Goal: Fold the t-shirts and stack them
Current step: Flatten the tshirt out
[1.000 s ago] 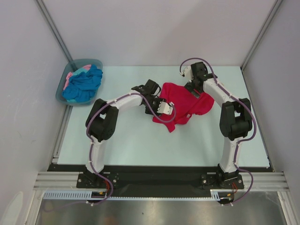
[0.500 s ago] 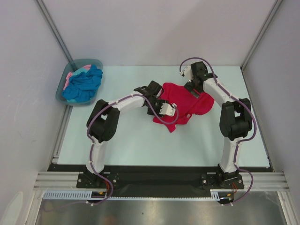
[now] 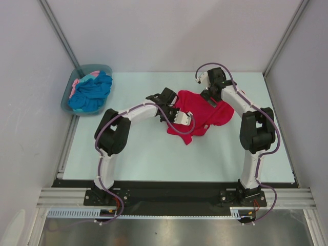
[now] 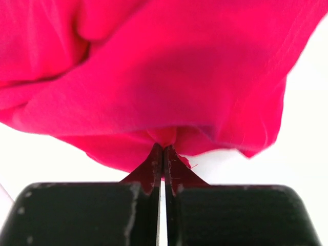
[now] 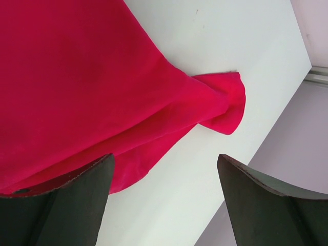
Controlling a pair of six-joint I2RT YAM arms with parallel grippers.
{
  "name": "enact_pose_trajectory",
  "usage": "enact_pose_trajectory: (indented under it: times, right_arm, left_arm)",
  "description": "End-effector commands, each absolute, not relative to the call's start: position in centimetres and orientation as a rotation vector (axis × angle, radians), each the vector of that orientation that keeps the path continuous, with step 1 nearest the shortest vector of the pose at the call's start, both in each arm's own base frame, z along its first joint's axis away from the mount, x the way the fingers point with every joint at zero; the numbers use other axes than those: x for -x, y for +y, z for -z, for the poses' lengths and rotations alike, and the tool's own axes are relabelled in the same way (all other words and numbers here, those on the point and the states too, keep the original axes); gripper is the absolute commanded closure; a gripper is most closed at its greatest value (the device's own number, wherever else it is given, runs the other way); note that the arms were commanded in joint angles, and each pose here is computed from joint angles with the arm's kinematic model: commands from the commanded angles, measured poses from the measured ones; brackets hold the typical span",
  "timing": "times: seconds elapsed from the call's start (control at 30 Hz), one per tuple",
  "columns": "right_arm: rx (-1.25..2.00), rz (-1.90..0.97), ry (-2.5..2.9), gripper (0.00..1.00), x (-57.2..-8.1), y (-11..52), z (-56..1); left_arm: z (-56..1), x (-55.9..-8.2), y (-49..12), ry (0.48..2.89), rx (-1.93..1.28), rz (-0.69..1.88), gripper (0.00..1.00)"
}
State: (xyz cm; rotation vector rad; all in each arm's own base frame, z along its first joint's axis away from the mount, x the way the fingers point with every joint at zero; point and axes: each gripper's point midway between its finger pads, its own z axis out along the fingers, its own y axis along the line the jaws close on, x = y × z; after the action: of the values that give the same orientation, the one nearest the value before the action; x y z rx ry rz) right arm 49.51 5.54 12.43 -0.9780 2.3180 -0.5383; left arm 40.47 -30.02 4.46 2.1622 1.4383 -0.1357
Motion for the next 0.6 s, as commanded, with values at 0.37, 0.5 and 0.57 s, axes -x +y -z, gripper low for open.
enact_pose_trajectory:
  times: [0.37, 0.5, 0.57]
  right_arm:
    - [0.905, 0.523, 2.287, 0.12, -50.4, 5.9, -13.5]
    - [0.903, 0.514, 2.285, 0.12, -50.7, 6.2, -13.4]
    - [0.902, 0.51, 2.284, 0.12, -50.8, 6.2, -13.4]
  left_arm:
    - [-15.5, -55.7, -16.3, 1.532, -1.953, -0.566, 1.0]
    - [-16.5, -61.1, -12.0, 1.528, -1.853, -0.853, 1.0]
    - [-15.9, -63.8, -11.3, 1.467, -1.828, -0.99, 1.0]
